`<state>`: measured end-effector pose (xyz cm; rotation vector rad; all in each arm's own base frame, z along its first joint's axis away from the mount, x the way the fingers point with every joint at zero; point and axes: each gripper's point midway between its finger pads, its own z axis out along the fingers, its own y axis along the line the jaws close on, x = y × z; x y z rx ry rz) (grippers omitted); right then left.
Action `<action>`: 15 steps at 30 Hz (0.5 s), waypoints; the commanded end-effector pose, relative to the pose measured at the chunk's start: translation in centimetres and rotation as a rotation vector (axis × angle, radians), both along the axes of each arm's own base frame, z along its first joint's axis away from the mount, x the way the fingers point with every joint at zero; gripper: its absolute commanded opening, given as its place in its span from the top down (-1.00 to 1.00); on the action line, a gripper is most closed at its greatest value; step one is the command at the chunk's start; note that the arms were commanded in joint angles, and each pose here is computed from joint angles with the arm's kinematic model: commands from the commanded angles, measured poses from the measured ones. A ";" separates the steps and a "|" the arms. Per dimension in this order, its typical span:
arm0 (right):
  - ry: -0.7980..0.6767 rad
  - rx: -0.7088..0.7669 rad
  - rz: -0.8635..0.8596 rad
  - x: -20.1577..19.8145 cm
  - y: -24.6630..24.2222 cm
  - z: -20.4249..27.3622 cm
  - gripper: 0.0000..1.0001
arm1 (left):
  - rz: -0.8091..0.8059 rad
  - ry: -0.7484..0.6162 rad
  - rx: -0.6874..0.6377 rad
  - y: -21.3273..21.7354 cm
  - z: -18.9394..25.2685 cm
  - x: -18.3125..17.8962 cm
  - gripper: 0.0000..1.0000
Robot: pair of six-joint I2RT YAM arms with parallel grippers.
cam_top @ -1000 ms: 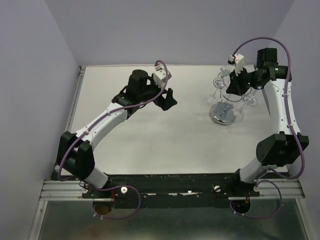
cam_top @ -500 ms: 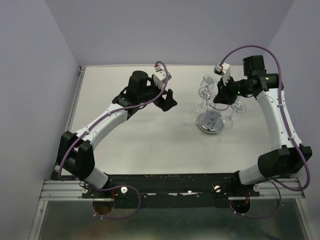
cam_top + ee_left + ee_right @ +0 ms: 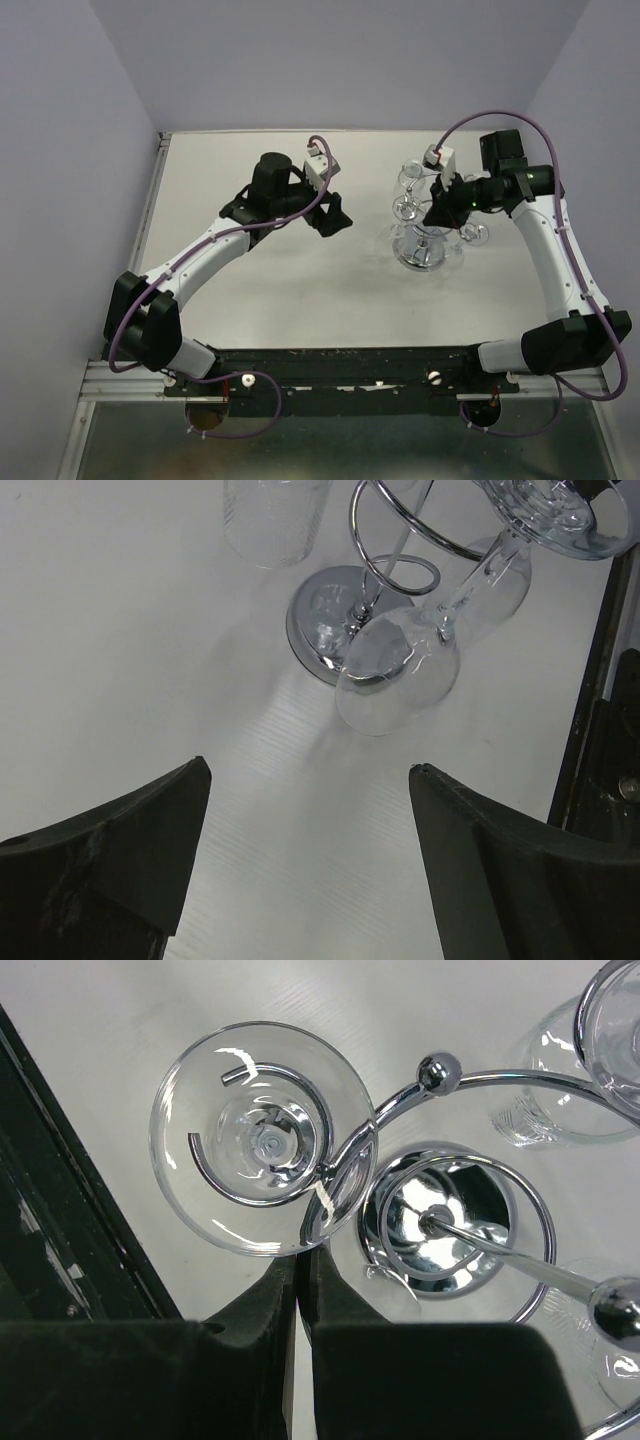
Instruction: Take the wine glass off the wine glass rack
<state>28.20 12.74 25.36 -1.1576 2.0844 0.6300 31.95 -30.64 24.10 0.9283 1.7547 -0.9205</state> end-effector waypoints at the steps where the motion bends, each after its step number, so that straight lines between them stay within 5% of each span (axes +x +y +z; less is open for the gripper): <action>1: -0.090 0.065 0.046 -1.7 1.0 2.7 0.78 | -0.069 -0.055 -0.033 -0.6 1.3 -1.6 -0.89; 15: -0.091 -0.005 -0.003 -2.8 -0.4 2.0 0.16 | -0.111 -0.121 0.017 -0.7 1.2 -2.7 -0.89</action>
